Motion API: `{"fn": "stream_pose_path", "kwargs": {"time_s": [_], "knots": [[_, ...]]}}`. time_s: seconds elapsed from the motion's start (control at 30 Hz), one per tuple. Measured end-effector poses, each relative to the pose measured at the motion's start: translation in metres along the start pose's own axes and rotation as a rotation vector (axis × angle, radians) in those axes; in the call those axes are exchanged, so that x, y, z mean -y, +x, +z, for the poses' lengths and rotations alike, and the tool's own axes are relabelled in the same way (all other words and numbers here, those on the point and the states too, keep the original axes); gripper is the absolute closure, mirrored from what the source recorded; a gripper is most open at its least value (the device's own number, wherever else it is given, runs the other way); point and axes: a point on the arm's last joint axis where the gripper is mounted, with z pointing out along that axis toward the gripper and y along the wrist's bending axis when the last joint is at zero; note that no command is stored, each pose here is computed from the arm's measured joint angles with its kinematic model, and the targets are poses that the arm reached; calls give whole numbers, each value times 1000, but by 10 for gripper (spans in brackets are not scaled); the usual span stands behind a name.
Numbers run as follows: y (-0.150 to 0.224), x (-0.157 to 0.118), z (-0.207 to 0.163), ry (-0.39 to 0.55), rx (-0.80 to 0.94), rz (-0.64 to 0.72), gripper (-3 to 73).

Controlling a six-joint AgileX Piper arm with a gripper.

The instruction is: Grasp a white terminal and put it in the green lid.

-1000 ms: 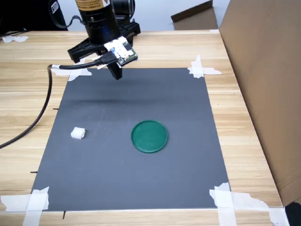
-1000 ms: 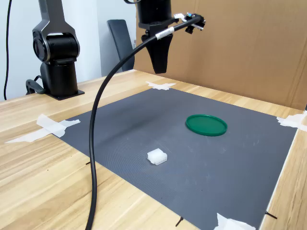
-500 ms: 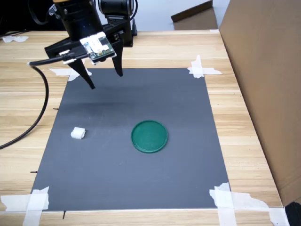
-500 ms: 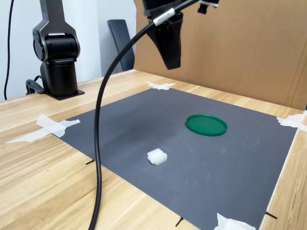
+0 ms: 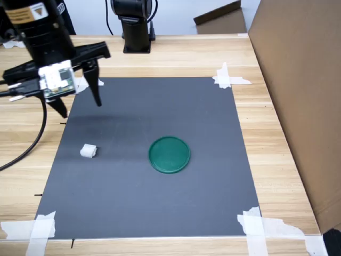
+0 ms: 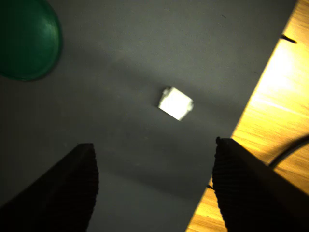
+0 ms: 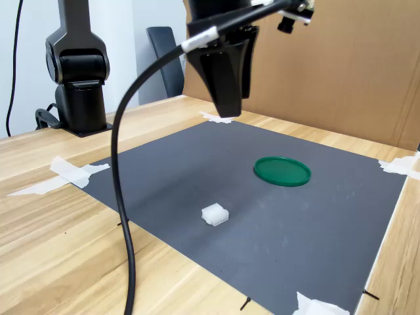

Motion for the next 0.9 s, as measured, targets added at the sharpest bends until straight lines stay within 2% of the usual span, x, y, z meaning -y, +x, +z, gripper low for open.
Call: {"fn": "stream_pose_path", "kwargs": {"time_s": [0.13, 0.17, 0.27, 0.37, 0.53, 0.6, 0.9], "knots": [[7, 12, 1, 9, -10, 9, 104], [15, 22, 6, 0, -40, 13, 106], [20, 25, 13, -23, -86, -4, 106], [23, 26, 23, -60, -132, -72, 106], [14, 20, 41, -6, -186, -191, 106], [6, 14, 51, -2, -190, -214, 106], [4, 17, 76, 12, -194, -250, 108]]}}
